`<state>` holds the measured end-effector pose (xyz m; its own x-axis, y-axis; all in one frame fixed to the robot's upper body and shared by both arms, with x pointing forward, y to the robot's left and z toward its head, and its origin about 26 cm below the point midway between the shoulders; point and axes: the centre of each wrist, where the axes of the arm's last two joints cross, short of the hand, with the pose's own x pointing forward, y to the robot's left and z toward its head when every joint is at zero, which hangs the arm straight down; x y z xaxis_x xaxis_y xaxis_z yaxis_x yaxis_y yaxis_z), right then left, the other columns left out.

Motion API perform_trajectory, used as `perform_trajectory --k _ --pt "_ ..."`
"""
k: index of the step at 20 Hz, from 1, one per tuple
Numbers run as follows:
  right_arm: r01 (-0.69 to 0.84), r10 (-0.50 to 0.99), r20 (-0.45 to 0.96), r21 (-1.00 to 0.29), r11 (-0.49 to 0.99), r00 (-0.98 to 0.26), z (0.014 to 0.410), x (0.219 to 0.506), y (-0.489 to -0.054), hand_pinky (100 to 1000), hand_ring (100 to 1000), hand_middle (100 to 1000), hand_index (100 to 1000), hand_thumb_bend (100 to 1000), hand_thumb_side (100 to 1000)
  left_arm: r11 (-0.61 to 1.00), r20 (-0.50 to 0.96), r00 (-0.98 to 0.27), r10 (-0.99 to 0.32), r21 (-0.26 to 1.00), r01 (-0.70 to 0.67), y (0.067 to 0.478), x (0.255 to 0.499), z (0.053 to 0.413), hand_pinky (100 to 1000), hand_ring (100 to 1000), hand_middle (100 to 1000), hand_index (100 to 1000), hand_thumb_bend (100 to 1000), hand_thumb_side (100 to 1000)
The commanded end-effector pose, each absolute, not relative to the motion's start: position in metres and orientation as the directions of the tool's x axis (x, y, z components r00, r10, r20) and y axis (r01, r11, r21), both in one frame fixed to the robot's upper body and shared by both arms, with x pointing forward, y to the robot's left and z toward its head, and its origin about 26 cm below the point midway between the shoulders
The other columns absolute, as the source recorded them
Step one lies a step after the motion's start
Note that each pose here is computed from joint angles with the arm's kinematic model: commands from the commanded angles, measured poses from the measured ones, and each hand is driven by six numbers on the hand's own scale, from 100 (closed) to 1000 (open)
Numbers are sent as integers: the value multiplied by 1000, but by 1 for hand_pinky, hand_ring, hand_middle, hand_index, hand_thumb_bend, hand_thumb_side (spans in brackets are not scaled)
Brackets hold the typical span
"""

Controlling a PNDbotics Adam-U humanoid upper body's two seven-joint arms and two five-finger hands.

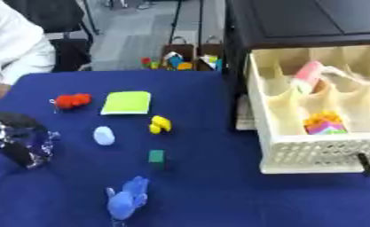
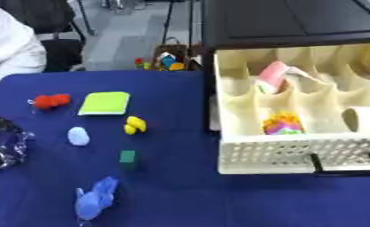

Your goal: Pick up objects from table and place into drawer.

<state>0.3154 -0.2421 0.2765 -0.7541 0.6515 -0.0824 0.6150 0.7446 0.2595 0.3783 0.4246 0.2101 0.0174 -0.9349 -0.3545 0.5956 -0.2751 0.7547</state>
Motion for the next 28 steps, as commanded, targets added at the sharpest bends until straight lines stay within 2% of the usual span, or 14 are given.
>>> perform_trajectory --k 1,5,7,10,16,28 --pt "597 643 -127 274 754 -755 286 313 -244 596 655 648 758 100 1000 -278 -367 39 -929 766 580 430 377 224 776 831 899 1000 316 593" --pt "596 643 -127 276 754 -755 286 313 -244 596 655 648 758 100 1000 -281 -368 36 -929 766 578 430 377 222 774 829 896 1000 310 593" --pt "596 643 -127 277 754 -755 286 313 -244 596 655 647 758 100 1000 -290 -374 33 -927 770 568 430 377 220 734 810 867 972 254 598" --pt "594 642 -126 278 754 -756 286 313 -244 597 655 647 758 100 1000 -314 -386 24 -922 783 538 430 378 218 700 788 840 937 237 622" --pt "596 644 -124 279 753 -755 286 313 -245 598 655 647 758 100 1000 -365 -407 -4 -914 817 446 428 379 215 634 741 786 871 299 613" --pt "595 642 -117 281 753 -758 285 313 -246 599 656 647 759 100 1000 -413 -434 -31 -900 828 380 429 379 213 598 692 702 719 246 615"
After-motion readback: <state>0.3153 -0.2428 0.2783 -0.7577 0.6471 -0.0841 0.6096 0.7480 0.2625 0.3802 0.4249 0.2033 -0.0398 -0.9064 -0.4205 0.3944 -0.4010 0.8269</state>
